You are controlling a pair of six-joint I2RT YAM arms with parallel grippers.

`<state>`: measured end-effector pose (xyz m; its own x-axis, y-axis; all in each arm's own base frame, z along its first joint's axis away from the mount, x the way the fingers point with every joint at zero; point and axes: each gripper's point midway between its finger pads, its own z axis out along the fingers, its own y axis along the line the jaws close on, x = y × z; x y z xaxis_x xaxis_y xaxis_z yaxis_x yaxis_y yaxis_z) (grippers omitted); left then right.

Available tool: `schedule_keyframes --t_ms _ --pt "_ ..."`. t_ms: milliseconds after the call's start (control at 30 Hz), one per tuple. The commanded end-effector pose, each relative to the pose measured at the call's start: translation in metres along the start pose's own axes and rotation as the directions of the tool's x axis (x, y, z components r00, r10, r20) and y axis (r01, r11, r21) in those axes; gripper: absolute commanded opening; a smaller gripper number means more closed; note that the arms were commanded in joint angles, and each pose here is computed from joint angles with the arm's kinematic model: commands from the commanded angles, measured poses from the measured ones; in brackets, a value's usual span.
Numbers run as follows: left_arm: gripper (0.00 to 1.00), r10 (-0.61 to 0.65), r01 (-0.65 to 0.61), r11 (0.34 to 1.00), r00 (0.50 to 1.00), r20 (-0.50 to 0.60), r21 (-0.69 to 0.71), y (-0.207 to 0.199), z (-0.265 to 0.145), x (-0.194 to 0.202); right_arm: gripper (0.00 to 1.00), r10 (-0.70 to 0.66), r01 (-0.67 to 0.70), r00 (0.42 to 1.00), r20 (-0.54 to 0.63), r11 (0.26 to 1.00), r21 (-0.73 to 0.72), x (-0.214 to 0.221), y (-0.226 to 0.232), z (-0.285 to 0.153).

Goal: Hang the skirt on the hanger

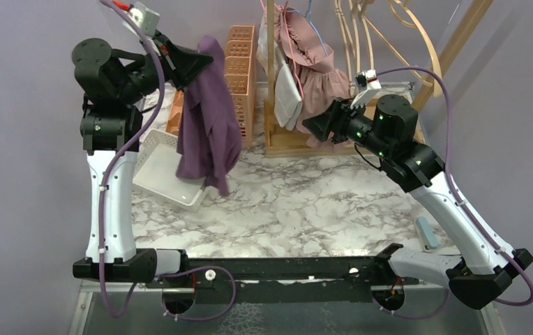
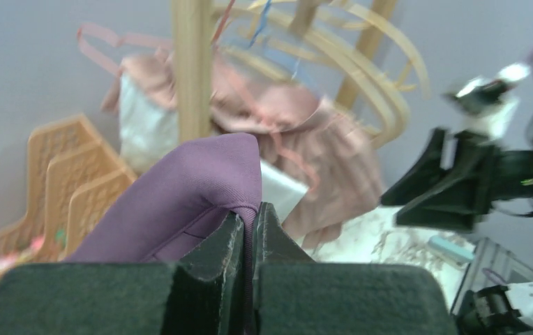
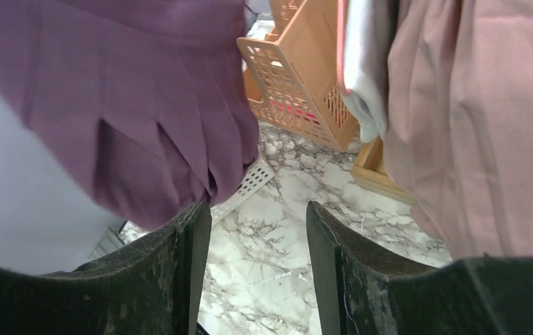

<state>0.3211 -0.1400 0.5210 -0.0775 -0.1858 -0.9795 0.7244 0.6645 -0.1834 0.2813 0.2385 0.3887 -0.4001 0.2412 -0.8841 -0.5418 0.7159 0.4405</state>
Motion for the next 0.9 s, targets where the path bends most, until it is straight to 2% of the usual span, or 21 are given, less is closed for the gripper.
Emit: schedule_keyframes --t_ms 0,167,333,533,633,700,767,867 --pt "0.00 0.169 -0.238 0.930 0.954 0.249 0.279 -0.090 -0.024 -0.092 0.59 0.041 -0.045 0.998 0.051 0.995 0.091 -0.012 -0.012 -0.008" --pt "0.00 0.143 -0.262 0.850 0.950 0.279 0.457 -0.134 -0.039 -0.100 0.64 0.057 -0.064 0.996 0.071 0.994 0.090 -0.018 -0.010 -0.011" --pt "0.00 0.082 -0.183 0.807 0.976 0.200 0.562 -0.148 -0.032 -0.061 0.66 0.083 -0.086 0.996 0.045 0.994 0.072 -0.011 -0.007 -0.010" --pt "0.00 0.027 -0.111 0.744 0.990 0.136 0.659 -0.171 -0.022 -0.034 0.66 0.106 -0.106 0.994 0.004 0.990 0.096 0.008 -0.016 -0.006" --pt "0.00 0.040 -0.089 0.694 0.996 0.085 0.715 -0.182 -0.021 0.003 0.66 0.111 -0.110 0.994 -0.005 0.987 0.119 0.015 -0.022 -0.007" --pt "0.00 0.066 -0.071 0.644 0.997 0.037 0.761 -0.186 -0.023 0.039 0.66 0.120 -0.118 0.993 -0.008 0.983 0.143 0.021 -0.027 -0.008" --pt "0.00 0.069 -0.020 0.623 0.997 -0.029 0.782 -0.183 -0.025 0.079 0.66 0.124 -0.119 0.992 -0.018 0.980 0.158 0.028 -0.032 -0.010" --pt "0.00 0.045 0.085 0.649 0.988 -0.149 0.756 -0.170 -0.034 0.150 0.66 0.129 -0.116 0.990 -0.053 0.975 0.189 0.045 -0.041 -0.013"
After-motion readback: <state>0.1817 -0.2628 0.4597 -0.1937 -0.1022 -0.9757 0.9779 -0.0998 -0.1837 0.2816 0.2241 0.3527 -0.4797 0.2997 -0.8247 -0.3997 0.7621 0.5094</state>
